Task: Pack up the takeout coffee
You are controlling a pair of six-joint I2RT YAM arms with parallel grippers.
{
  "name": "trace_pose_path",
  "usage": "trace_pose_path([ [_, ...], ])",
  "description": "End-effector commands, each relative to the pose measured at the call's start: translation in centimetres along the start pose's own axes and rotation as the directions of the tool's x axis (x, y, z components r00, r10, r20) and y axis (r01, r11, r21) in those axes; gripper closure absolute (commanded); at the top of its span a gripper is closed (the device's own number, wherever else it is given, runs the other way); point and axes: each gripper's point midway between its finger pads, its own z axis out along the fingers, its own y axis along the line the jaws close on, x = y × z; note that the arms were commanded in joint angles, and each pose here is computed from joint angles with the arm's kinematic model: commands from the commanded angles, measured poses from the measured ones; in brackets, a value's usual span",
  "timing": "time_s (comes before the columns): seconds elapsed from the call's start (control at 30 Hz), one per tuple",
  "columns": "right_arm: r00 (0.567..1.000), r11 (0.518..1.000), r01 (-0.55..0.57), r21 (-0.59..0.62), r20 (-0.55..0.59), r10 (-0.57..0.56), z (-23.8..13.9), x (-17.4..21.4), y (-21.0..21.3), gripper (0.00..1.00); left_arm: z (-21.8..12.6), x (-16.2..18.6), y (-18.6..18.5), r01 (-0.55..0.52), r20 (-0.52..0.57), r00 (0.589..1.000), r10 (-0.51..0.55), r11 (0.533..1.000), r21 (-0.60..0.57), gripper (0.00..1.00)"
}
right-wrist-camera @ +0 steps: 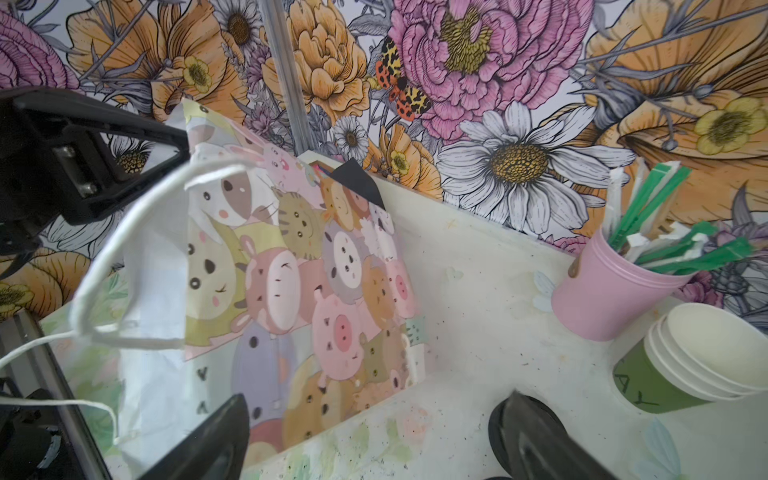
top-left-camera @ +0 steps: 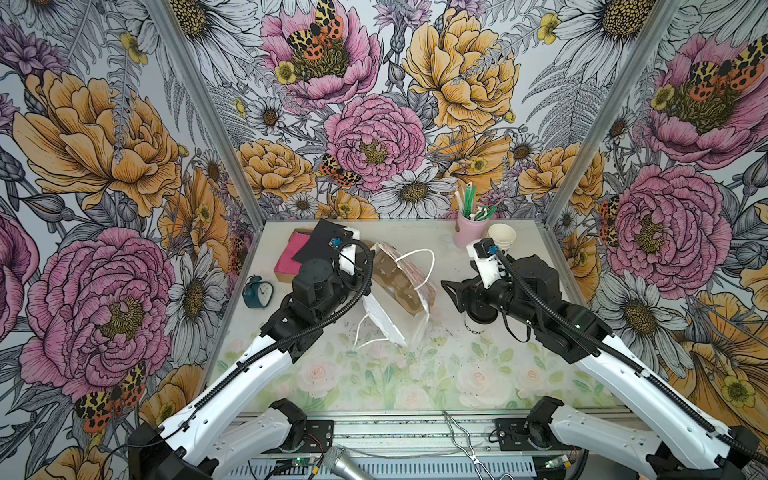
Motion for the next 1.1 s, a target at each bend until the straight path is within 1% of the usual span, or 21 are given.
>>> trace_pose_path([
  [0.0,0.994,0.990,-0.075,0.122,0.086,0.065,-1.5,-2.2,-2.5,0.04,-0.6,-1.1,0.0,0.193,-0.038,0.980,-0.194,0.980,-0.044,1.00],
  [0.07,0.991,0.981,-0.107,0.162,0.097,0.092,-2.0,-2.6,-3.4,0.04,-0.9,-0.6,0.0,0.246,-0.086,0.964,-0.252,0.966,-0.074,1.00],
  [0.13,0.991,0.973,-0.115,0.198,0.090,0.099,-2.2,-2.5,-4.1,0.04,-1.1,-0.1,0.0,0.289,-0.119,0.947,-0.299,0.953,-0.092,1.00],
  [0.3,0.994,0.956,-0.100,0.276,-0.006,0.106,-1.3,-0.9,-5.4,0.04,-1.6,0.7,-0.2,0.394,-0.175,0.894,-0.413,0.909,-0.135,1.00],
  [0.43,0.992,0.958,-0.102,0.268,-0.047,0.119,-0.4,0.0,-5.3,0.04,-1.8,1.0,-1.1,0.470,-0.204,0.849,-0.488,0.873,-0.132,1.00],
  [0.53,0.990,0.961,-0.104,0.255,-0.064,0.124,0.1,0.2,-5.1,0.04,-2.0,0.7,-1.3,0.528,-0.197,0.816,-0.543,0.839,-0.128,1.00],
  [0.63,0.989,0.965,-0.103,0.240,-0.077,0.124,0.5,0.2,-4.9,0.04,-2.6,0.6,-0.9,0.548,-0.184,0.804,-0.565,0.825,-0.138,1.00],
  [0.7,0.989,0.969,-0.103,0.227,-0.084,0.124,0.7,0.1,-4.6,0.04,-2.8,0.7,-0.3,0.580,-0.179,0.780,-0.599,0.801,-0.150,1.00],
  [0.73,0.988,0.970,-0.102,0.222,-0.087,0.124,0.9,0.0,-4.6,0.04,-2.8,0.8,-0.1,0.583,-0.182,0.777,-0.602,0.798,-0.152,1.00],
  [0.87,0.987,0.974,-0.093,0.204,-0.110,0.118,1.6,-0.1,-4.3,0.04,-2.7,2.2,1.9,0.593,-0.187,0.757,-0.627,0.778,-0.209,1.00],
  [0.97,0.984,0.978,-0.091,0.190,-0.132,0.117,2.4,0.3,-4.1,0.04,-2.4,2.5,2.9,0.583,-0.187,0.759,-0.624,0.779,-0.232,1.00],
  [1.07,0.981,0.981,-0.089,0.171,-0.157,0.117,3.0,0.8,-3.8,0.04,-2.1,2.8,3.8,0.562,-0.211,0.759,-0.616,0.783,-0.264,0.96],
])
